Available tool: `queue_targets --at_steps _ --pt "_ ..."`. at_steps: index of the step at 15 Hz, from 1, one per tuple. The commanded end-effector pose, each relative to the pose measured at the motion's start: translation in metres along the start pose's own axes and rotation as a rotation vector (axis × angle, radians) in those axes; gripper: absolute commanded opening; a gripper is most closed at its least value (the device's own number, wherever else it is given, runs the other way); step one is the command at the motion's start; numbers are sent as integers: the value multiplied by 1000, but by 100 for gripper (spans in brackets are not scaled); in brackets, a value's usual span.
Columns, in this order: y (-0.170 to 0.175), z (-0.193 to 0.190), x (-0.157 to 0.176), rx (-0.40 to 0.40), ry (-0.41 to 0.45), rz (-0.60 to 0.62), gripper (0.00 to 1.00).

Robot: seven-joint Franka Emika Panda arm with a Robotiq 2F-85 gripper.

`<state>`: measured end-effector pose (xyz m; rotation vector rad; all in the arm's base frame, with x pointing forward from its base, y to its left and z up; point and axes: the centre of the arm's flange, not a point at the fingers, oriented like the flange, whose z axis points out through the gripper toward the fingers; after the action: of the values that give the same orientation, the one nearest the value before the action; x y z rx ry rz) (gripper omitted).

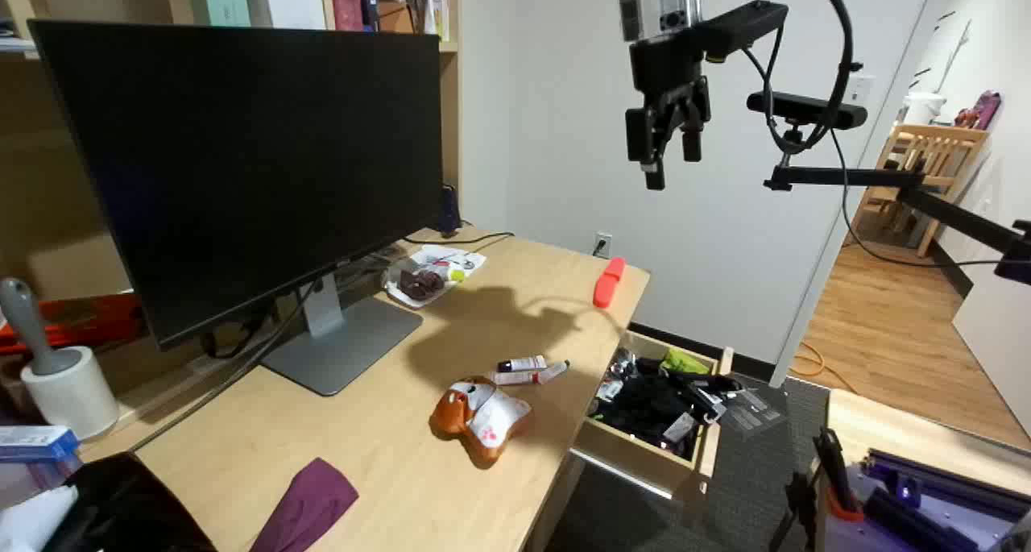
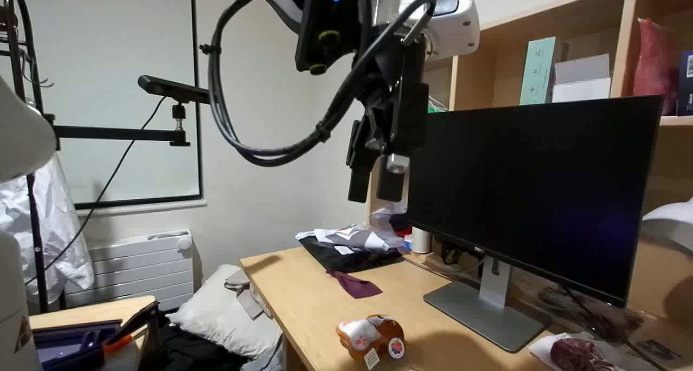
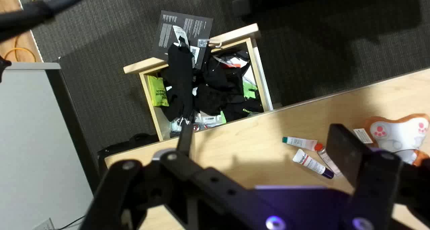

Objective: Put the plush toy inside the open drawer

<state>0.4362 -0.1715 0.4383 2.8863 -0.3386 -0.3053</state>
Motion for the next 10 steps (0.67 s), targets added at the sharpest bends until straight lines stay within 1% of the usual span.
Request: queue_targets --at_steps 1,5,9,10 --pt "0 0 0 0 0 0 100" --pt "-14 27 24 7 1 -40 100" --pt "-35 71 54 7 -13 -104 100" --pt "-41 86 61 4 -20 -136 100"
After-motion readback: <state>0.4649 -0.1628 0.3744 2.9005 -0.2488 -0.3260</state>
